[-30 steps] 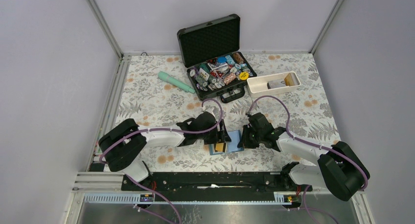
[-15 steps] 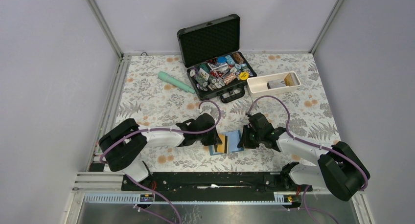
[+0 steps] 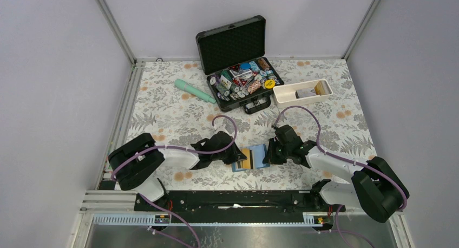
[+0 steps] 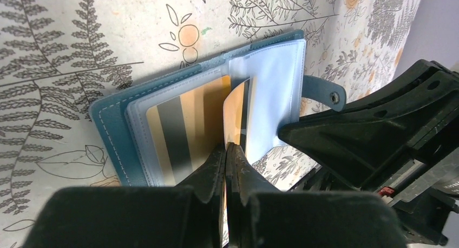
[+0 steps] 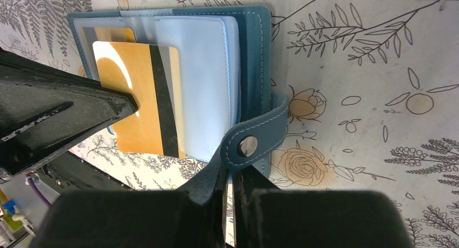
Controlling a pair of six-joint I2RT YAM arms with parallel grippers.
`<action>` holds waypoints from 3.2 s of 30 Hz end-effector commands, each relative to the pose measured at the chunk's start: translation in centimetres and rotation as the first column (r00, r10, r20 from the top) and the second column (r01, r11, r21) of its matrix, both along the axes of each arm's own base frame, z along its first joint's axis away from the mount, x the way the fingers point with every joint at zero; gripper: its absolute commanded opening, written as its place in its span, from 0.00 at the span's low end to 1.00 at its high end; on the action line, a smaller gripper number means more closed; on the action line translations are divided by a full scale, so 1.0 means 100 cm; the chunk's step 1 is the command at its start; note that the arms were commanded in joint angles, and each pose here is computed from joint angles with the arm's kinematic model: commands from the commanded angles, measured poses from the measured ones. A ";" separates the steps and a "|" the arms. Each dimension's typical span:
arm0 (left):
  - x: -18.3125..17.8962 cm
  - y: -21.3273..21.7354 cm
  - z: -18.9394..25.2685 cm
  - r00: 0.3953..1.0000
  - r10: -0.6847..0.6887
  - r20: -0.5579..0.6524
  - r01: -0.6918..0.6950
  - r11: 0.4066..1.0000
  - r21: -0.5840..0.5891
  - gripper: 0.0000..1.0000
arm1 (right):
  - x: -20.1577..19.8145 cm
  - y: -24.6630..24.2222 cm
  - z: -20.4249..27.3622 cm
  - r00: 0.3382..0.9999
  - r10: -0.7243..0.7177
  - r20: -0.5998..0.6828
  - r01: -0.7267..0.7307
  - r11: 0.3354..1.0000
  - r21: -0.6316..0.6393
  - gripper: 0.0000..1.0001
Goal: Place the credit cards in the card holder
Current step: Insert the credit card into the card holder.
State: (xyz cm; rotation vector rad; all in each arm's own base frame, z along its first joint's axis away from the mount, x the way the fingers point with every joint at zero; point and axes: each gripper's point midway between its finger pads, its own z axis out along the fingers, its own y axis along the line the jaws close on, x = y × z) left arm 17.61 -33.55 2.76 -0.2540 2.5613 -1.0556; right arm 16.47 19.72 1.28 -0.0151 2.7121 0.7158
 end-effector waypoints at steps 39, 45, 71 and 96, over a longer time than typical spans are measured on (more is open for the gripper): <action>-0.004 0.002 -0.032 0.984 0.170 -0.056 -0.172 0.984 -0.040 0.00 | -0.007 -0.009 -0.011 1.000 0.022 -0.013 -0.023 0.998 -0.052 0.00; -0.006 0.000 -0.035 0.987 0.148 -0.058 -0.149 0.989 -0.021 0.06 | -0.007 -0.009 -0.010 1.000 0.022 -0.014 -0.023 0.998 -0.051 0.00; 0.001 0.008 -0.016 0.994 0.106 0.030 -0.110 0.981 0.161 0.63 | -0.008 -0.010 -0.011 1.000 0.025 -0.010 -0.026 0.998 -0.050 0.00; -0.006 -0.001 -0.017 0.998 0.063 -0.004 -0.060 0.969 0.238 0.84 | -0.010 -0.010 -0.010 1.000 0.025 -0.006 -0.025 0.999 -0.044 0.00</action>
